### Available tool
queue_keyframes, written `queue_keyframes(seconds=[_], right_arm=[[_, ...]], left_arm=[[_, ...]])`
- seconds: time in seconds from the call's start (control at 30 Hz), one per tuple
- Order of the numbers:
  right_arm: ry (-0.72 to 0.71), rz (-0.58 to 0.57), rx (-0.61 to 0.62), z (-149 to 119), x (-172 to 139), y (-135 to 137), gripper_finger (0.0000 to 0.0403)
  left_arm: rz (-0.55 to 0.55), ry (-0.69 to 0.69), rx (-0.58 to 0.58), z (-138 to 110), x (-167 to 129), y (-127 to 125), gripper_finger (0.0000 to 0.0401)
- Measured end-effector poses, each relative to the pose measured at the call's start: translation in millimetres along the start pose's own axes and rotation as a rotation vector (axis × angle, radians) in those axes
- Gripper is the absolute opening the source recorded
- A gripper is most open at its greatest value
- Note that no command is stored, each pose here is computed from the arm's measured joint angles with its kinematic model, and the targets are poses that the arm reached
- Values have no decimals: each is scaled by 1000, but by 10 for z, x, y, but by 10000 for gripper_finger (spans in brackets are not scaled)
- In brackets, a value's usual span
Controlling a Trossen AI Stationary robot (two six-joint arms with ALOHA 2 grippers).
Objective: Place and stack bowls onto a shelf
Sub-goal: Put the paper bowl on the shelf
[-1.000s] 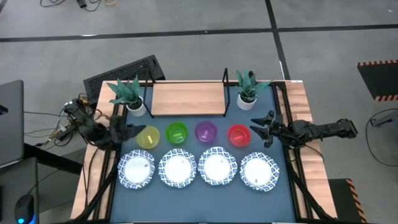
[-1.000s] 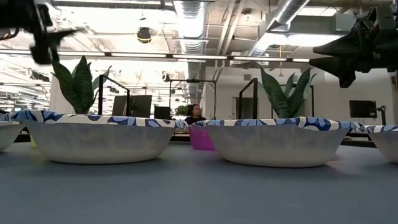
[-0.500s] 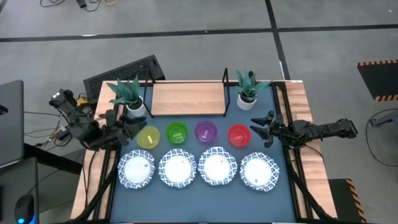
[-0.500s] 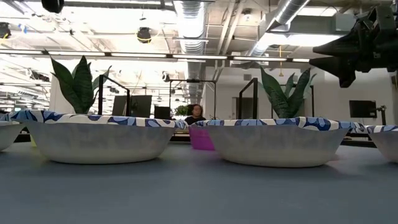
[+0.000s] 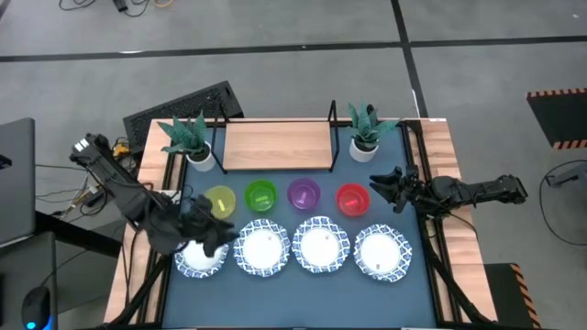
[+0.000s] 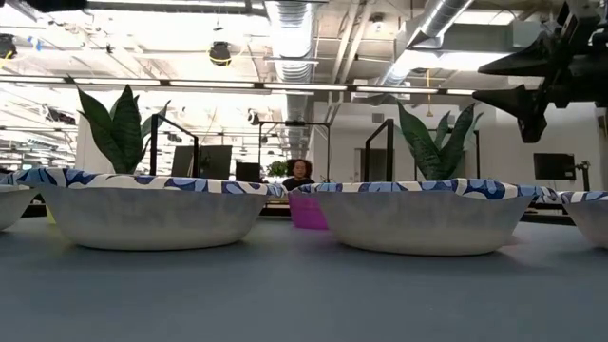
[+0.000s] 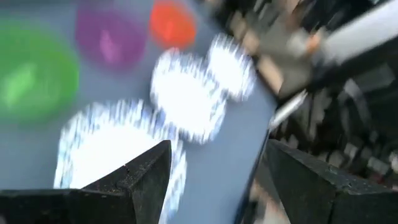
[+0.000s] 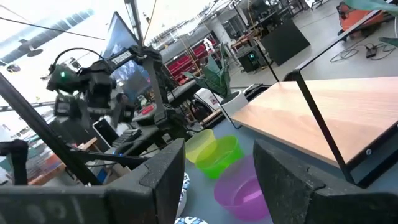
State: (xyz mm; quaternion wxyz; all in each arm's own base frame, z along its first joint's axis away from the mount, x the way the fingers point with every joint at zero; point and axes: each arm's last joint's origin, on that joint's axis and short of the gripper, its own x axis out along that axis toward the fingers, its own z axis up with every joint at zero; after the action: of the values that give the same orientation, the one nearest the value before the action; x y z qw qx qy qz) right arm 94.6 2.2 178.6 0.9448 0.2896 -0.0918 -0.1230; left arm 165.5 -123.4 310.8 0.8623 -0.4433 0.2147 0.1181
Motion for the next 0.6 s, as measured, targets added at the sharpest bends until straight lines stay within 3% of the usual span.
queue_keyframes(seconds=[0.23,0.4,0.6], right_arm=[[0,1,0,6,-1,3,215],[1,0,55,6,-1,3,215],[19,-13,110,-11,-1,-8,215]], left_arm=[[273,437,-215,-349,219,156,247],[340,677,-134,-637,368,165,247],[399,807,-46,-977,532,175,247]])
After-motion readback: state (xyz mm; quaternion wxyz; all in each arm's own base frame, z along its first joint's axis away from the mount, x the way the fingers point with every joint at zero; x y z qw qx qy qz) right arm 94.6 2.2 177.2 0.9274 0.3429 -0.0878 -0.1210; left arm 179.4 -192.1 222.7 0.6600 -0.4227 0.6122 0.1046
